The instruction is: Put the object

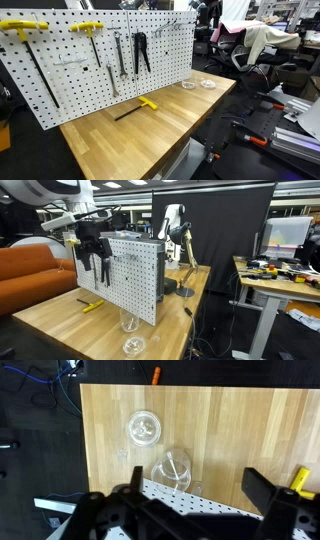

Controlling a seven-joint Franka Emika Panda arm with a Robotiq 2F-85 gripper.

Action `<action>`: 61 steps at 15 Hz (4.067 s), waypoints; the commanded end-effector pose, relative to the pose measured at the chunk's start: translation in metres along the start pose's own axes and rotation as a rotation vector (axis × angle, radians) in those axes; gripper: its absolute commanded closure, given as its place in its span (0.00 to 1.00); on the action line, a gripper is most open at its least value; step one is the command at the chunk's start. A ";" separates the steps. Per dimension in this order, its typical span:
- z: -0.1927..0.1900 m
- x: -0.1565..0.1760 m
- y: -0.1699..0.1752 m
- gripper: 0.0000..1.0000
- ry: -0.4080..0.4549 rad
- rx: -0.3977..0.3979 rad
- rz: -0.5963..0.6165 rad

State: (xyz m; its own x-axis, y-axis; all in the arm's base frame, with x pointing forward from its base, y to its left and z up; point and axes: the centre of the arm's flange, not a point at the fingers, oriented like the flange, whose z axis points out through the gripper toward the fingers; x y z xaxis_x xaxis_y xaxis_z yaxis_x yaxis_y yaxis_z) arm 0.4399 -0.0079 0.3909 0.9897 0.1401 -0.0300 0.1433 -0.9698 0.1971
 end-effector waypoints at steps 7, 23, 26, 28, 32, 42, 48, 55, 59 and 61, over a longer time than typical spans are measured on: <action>-0.001 -0.006 -0.026 0.00 -0.109 0.085 0.039; 0.013 0.004 -0.086 0.00 -0.077 0.201 -0.011; 0.029 0.020 -0.149 0.00 -0.080 0.207 0.017; 0.038 0.031 -0.186 0.00 -0.037 0.142 0.058; 0.041 0.026 -0.203 0.00 -0.026 0.149 0.053; 0.075 0.064 -0.260 0.00 -0.046 0.185 0.185; 0.081 0.067 -0.312 0.00 -0.042 0.214 0.284; 0.082 0.073 -0.310 0.00 -0.041 0.213 0.307; 0.076 0.087 -0.331 0.00 0.031 0.310 0.404; 0.069 0.093 -0.340 0.00 0.057 0.321 0.517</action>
State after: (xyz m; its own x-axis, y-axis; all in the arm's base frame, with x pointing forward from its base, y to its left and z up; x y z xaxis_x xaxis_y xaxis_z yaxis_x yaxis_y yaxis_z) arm 0.4749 0.3061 0.2543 0.9697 -0.2440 0.0114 -0.2417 -0.9652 -0.1003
